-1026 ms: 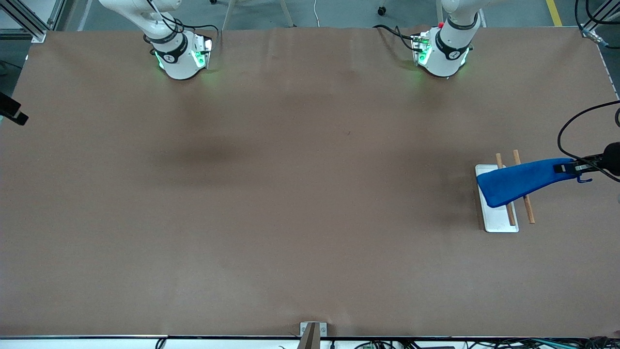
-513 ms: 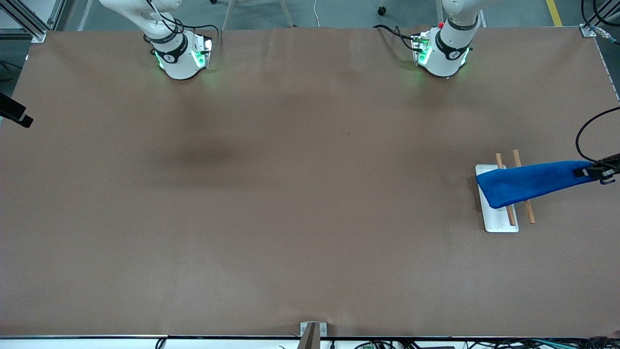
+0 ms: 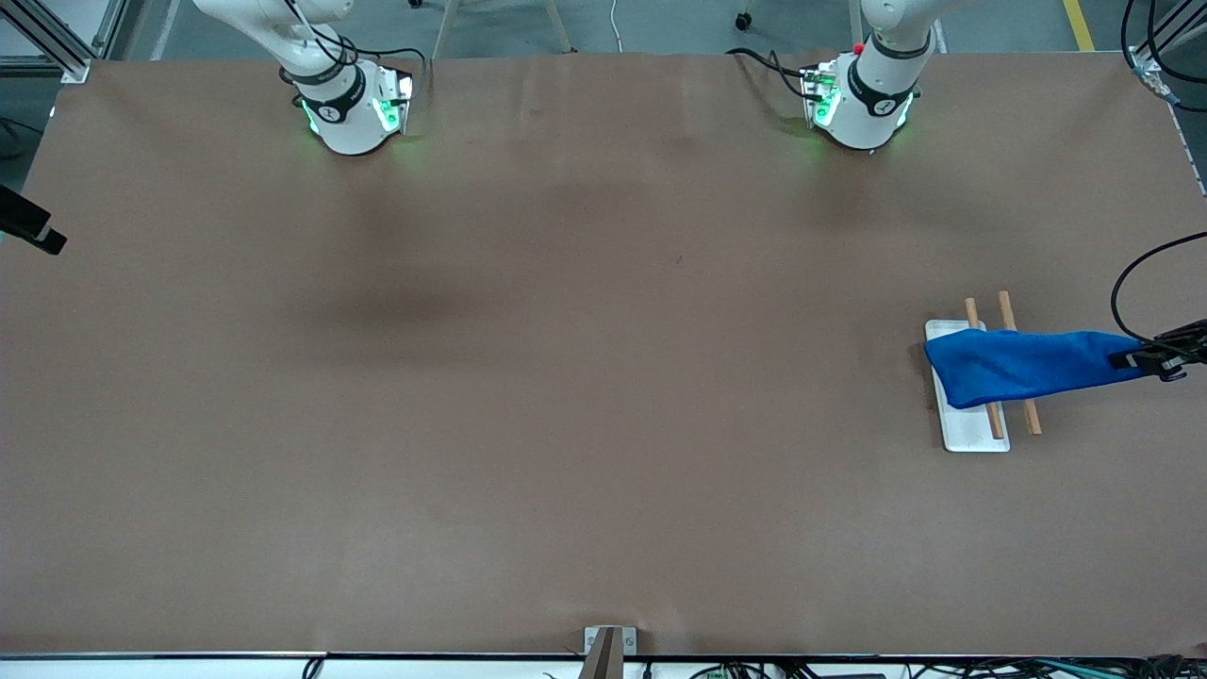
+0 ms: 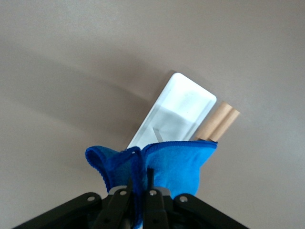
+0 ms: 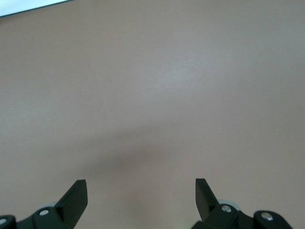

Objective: Right arm passes towel to left arm to hang
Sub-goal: 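Lower the towel over the wooden dowels with the left gripper, then release the towel onto the dowels and open the left gripper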

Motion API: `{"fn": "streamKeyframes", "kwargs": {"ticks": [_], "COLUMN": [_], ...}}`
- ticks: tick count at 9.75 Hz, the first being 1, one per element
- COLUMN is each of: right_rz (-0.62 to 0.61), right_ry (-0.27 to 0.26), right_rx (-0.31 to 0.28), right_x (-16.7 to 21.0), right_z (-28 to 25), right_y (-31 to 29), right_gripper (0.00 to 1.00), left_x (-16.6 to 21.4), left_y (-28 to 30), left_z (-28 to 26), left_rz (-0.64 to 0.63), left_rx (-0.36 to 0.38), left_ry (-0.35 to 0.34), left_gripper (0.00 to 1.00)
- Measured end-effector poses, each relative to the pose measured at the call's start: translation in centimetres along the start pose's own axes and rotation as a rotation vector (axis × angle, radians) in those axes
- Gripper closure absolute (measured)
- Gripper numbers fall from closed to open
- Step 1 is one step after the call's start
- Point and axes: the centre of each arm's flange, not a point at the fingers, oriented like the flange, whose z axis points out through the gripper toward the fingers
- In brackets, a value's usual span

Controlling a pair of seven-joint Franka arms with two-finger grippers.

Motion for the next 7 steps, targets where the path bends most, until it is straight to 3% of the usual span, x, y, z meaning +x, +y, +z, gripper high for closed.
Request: {"fn": "streamKeyframes", "kwargs": {"ticks": [2,7], "right_rz": [0.000,0.001], "right_ry": [0.006,0.020], "right_rx": [0.005,0.007], "right_x": [0.1,0.2], "right_z": [0.0,-0.1], "right_y": [0.0,0.0], "right_gripper": [0.00,0.00], "left_x": [0.8,1.0], "left_y": [-0.3,2.1], "left_z": [1.4,-2.3], "left_rz": [-0.004,0.062], "left_rx": [-0.001,0.027], "left_ry": [0.004,0.131], "left_gripper": [0.85,0.13]}}
